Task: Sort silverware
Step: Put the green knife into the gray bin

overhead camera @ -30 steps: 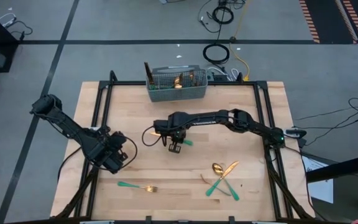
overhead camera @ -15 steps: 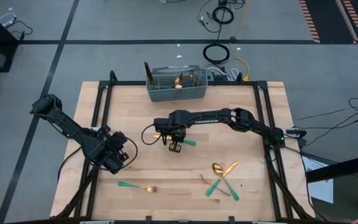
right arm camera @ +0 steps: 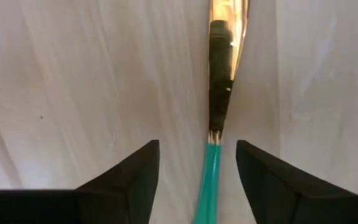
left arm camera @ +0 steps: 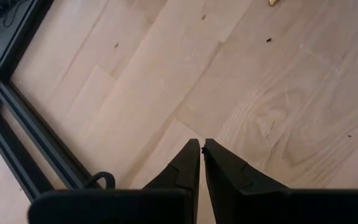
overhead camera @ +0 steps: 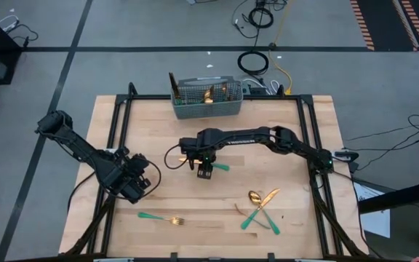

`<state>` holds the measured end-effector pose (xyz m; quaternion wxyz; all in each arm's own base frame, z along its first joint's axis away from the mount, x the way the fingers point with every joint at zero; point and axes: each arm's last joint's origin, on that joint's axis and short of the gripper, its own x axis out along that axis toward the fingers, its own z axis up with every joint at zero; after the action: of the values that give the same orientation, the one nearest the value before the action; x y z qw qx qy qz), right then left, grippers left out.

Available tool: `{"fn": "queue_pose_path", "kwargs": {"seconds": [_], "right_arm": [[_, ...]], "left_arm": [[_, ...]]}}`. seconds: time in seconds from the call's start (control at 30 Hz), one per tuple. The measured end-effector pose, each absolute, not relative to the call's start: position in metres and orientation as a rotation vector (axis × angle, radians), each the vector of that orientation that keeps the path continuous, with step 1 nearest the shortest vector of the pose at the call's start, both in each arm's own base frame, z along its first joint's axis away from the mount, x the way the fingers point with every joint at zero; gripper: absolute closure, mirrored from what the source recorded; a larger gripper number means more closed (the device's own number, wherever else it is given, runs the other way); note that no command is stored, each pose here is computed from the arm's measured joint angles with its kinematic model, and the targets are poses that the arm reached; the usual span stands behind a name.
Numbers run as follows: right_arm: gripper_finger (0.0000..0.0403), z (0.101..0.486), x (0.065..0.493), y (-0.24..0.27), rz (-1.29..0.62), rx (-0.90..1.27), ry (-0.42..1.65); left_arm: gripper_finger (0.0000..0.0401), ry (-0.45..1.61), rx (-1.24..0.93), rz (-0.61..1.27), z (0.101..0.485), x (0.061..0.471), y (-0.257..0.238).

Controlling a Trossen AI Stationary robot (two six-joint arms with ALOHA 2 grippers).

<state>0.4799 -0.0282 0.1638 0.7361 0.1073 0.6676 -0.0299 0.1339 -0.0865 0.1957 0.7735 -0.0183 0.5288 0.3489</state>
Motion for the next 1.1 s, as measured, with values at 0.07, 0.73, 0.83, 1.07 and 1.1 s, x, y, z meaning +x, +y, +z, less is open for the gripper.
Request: {"fn": "queue_pose_path", "kwargs": {"seconds": [0.07,0.73,0.83,1.07,1.1], "right_arm": [[0.0196,0.157,0.48,-0.028,-0.058,0.224,1.486],[0.0392,0.11,0.486,-0.027,-0.059,0.18,1.569],[0.0399,0.11,0.486,-0.027,-0.064,0.183,1.572],[0.0402,0.131,0.486,-0.029,-0.111,0.23,1.506],[0.0402,0.135,0.486,-0.03,-0.117,0.243,1.494]], "left_arm": [[0.0369,1.145,-0.04,0.755,0.196,0.134,-0.087],[0.0369,1.144,-0.043,0.754,0.195,0.134,-0.087],[0.0369,1.143,-0.043,0.754,0.195,0.134,-0.087],[0.0369,1.142,-0.043,0.753,0.196,0.134,-0.087],[0.0369,1.142,-0.042,0.754,0.196,0.134,-0.087]]}}
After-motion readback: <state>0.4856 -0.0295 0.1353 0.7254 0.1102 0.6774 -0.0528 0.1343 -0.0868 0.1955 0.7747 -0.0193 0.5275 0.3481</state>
